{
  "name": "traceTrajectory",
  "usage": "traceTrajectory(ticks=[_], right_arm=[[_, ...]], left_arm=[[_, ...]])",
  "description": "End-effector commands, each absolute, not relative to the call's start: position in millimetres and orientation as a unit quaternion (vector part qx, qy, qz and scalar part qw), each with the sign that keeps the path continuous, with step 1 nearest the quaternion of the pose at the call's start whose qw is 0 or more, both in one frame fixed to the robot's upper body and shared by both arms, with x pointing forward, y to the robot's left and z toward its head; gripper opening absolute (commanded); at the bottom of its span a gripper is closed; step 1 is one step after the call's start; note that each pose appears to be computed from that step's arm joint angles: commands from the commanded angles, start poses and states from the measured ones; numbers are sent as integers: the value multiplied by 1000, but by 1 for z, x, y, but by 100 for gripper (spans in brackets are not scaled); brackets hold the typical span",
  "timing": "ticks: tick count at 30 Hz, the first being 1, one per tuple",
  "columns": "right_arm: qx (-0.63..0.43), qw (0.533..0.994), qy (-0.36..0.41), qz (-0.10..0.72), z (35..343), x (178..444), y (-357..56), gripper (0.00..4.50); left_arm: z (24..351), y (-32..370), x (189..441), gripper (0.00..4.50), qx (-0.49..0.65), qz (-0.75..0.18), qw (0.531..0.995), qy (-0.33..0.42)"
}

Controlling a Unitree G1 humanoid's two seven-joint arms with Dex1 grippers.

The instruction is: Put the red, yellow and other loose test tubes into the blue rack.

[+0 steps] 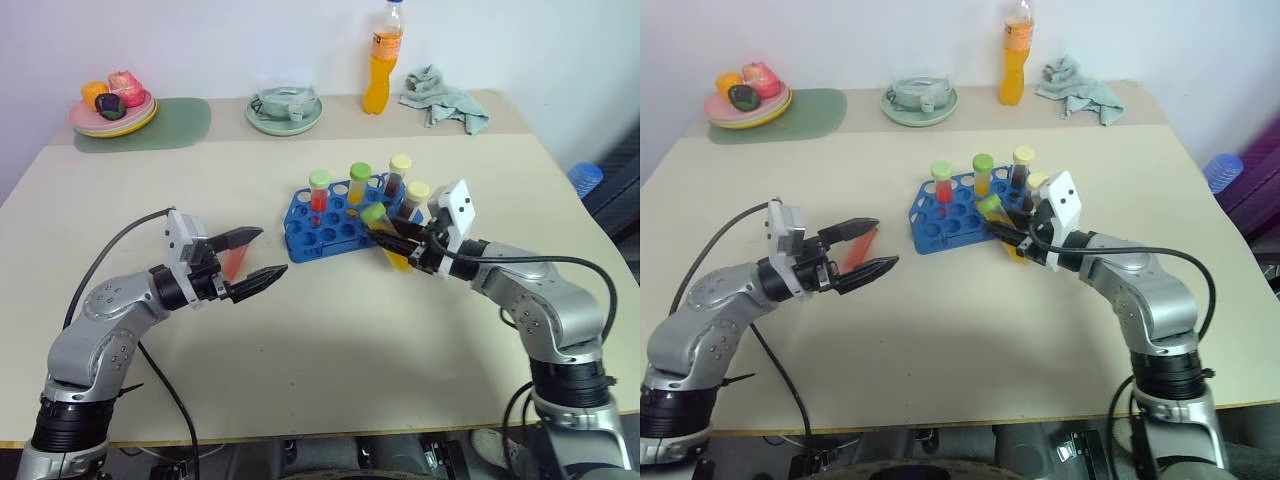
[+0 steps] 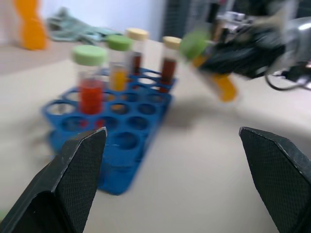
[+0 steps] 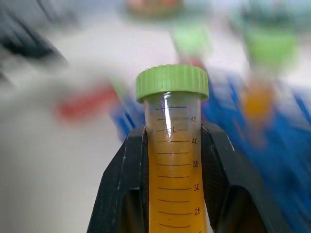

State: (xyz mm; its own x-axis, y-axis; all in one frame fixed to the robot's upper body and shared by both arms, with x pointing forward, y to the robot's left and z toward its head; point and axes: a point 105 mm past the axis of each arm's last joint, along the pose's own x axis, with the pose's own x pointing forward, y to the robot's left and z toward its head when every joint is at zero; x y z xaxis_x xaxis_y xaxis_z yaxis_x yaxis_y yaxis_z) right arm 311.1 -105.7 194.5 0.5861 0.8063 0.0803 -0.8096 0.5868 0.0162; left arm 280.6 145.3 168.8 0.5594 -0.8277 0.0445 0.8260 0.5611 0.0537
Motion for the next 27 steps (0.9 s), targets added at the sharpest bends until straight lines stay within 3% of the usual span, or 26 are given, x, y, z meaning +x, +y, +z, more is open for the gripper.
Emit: traceTrajectory(ticks=[1, 13, 27], right_arm=[[41, 878, -133, 457, 226, 307, -100, 81], [51, 903, -276, 326, 215, 358, -99, 81], [66, 911, -290, 285, 186, 385, -93, 81]], left_arm=[[176, 142, 281, 450, 33, -455, 888, -58], [174, 141, 278, 450, 24, -453, 889, -62], [154, 155, 267, 450, 25, -450, 891, -53]])
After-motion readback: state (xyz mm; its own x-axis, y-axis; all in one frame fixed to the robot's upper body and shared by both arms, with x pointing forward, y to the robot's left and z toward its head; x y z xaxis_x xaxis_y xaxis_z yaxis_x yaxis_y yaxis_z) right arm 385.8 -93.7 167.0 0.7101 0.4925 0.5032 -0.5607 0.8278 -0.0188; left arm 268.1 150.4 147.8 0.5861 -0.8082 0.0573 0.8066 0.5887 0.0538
